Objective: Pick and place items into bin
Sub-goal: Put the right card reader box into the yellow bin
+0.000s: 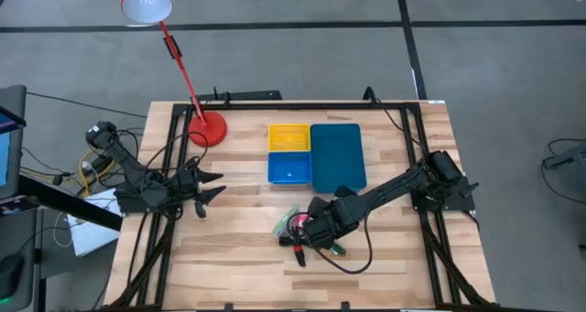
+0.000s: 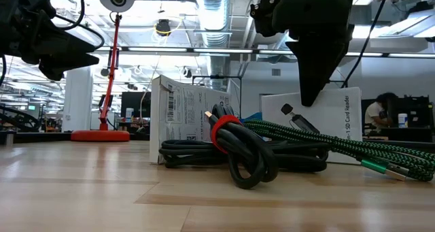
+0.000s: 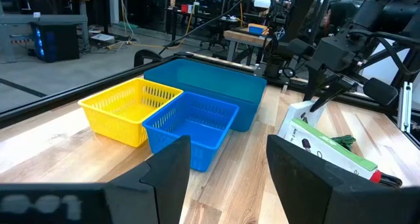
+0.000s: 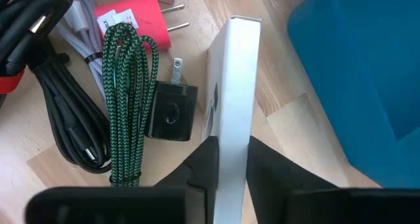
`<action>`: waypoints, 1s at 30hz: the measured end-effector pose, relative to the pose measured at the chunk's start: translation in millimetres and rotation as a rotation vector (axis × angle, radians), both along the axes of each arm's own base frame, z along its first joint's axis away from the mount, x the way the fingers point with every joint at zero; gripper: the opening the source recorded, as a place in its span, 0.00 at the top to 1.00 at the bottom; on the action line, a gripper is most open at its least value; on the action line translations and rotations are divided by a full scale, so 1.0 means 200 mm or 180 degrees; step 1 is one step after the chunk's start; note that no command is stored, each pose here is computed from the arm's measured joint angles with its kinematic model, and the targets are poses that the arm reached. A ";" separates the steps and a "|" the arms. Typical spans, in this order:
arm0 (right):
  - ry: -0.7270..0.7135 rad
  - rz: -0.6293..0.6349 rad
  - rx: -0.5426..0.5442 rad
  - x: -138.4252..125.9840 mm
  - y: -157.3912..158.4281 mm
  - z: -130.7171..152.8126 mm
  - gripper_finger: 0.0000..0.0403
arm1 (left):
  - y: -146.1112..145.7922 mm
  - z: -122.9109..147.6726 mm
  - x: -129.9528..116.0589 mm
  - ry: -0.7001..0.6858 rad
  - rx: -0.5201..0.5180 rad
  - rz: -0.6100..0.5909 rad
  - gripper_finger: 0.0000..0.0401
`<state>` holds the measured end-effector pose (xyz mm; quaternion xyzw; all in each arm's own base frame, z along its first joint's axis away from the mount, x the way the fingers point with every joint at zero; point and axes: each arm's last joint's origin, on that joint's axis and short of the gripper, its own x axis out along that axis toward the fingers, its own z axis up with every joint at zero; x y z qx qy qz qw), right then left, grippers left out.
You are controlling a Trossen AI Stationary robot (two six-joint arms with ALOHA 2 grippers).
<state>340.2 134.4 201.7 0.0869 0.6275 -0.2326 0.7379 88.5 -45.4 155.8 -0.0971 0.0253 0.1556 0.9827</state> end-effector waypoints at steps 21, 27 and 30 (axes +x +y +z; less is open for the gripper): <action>0.0176 -0.0059 -0.0010 -0.03 -0.01 0.00 0.86 | 0.00 0.00 0.00 0.0000 0.0001 0.0000 0.53; 0.0228 -0.0059 0.0020 -0.03 -0.01 0.03 0.86 | 0.00 0.00 0.00 0.0000 0.0000 0.0000 0.53; 0.0215 -0.0057 0.0012 -0.02 0.00 0.08 0.86 | 0.00 0.00 0.00 -0.0001 -0.0001 0.0000 0.53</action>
